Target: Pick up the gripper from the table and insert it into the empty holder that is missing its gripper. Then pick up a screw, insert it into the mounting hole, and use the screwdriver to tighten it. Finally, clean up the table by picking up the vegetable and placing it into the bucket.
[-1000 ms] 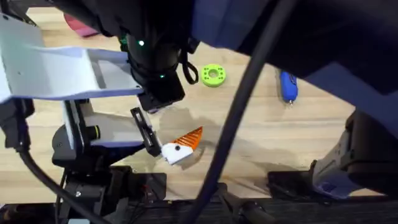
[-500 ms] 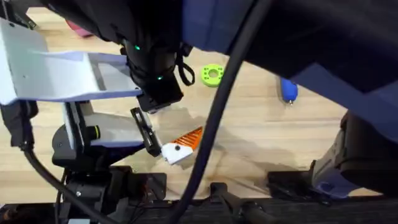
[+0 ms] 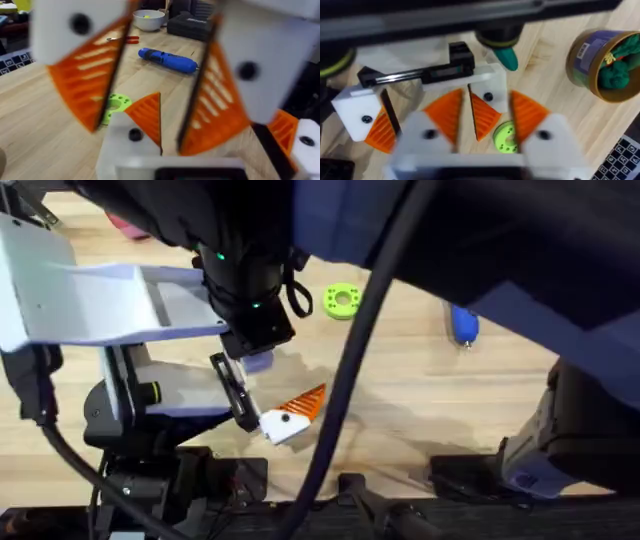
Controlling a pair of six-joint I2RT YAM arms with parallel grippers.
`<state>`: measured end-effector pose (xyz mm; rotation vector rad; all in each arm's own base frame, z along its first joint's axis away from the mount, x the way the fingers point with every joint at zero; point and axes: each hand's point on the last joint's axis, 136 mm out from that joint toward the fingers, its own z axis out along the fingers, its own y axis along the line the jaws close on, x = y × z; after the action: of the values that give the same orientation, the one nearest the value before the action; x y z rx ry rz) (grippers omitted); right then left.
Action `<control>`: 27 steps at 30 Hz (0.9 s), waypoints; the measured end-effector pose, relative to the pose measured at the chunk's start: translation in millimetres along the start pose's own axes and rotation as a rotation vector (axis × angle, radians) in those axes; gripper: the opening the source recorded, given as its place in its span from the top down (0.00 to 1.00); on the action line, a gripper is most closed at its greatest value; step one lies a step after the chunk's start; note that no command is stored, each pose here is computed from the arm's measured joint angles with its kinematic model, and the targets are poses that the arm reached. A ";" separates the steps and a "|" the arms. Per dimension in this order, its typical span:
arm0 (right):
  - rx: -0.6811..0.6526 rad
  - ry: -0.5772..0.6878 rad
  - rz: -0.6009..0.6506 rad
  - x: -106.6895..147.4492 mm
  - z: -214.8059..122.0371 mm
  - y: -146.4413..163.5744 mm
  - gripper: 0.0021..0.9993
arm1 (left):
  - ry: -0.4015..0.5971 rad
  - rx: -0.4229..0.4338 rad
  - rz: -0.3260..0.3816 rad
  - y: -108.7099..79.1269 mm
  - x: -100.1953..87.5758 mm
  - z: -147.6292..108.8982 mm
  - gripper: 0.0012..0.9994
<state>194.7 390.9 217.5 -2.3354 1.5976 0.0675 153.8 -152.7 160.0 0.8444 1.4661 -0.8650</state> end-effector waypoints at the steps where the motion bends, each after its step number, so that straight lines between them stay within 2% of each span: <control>1: 0.000 0.000 0.000 -0.1 0.0 -0.1 0.45 | 0.000 0.000 0.000 -0.1 0.0 0.0 0.01; 3: 0.001 -0.001 0.000 -0.1 0.0 -0.1 0.15 | 0.000 0.000 0.000 0.0 0.0 0.0 0.01; 4: 0.001 0.000 -0.003 -0.1 0.1 -0.2 0.04 | 0.000 0.000 0.000 0.0 0.0 0.0 0.01; 5: 0.001 -0.001 -0.001 -0.1 0.0 -0.1 0.02 | 0.000 0.000 0.000 0.0 0.0 0.0 0.01; 18: 0.000 0.000 0.008 0.1 0.0 0.1 0.01 | 0.000 0.000 0.001 -0.1 0.0 0.0 0.01; 27: -0.006 0.012 0.107 7.5 -0.8 -2.0 0.01 | 0.000 0.000 0.001 0.0 0.0 0.0 0.01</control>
<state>199.3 384.6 217.2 -2.2578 1.7291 0.0818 153.7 -152.7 160.0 0.8447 1.4657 -0.8647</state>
